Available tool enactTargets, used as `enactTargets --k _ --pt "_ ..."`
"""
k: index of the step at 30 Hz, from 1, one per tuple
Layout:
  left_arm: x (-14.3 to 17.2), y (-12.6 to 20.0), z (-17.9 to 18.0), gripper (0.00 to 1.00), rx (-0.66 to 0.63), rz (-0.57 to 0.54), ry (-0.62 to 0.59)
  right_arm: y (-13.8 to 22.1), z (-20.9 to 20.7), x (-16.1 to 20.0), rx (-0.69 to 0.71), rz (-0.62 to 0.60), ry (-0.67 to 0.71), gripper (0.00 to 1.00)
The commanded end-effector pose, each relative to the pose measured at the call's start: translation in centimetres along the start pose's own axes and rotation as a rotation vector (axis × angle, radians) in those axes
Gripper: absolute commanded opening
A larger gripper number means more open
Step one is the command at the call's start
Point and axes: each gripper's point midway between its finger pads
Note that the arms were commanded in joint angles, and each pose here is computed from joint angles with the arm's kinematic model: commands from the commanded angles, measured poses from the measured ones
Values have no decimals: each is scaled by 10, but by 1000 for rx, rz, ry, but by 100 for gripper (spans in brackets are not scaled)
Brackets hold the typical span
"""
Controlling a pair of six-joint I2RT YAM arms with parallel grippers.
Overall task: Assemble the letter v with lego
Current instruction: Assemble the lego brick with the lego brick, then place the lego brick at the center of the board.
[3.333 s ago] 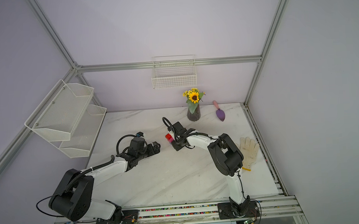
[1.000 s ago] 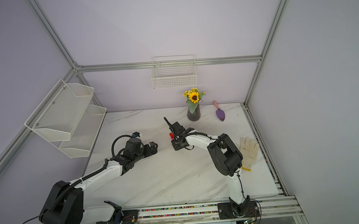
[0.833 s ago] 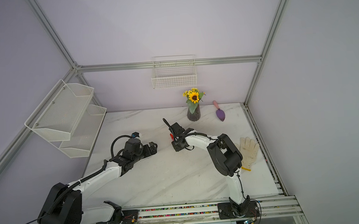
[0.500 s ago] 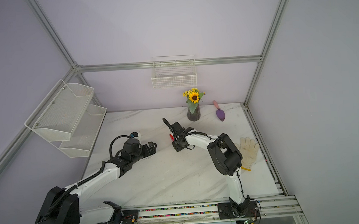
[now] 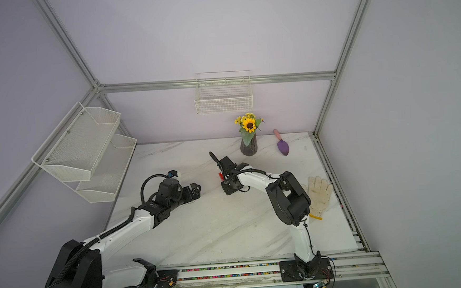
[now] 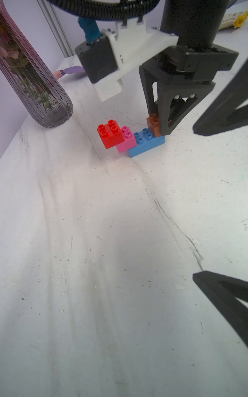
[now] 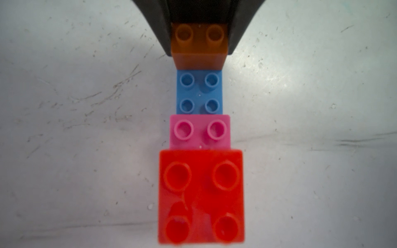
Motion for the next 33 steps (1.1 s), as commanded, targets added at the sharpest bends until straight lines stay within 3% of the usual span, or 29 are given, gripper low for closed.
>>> enactTargets --k 1,11,33 --pt "-17 7 -6 100 12 -51 -7 -5 -3 17 19 73 -30 45" --pt "-18 8 -6 100 11 -52 -9 -12 1 2 -3 5 -53 48" --pt "-10 -2 -2 100 -7 -22 -15 -59 -13 5 93 32 -59 45"
Point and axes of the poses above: each gripper's point midway between its finger pads, its own y axis back along the fingers, its own z axis along the line the jaws close on, x = y × z, and after that the axes turned 4 degrees about y, right-handed
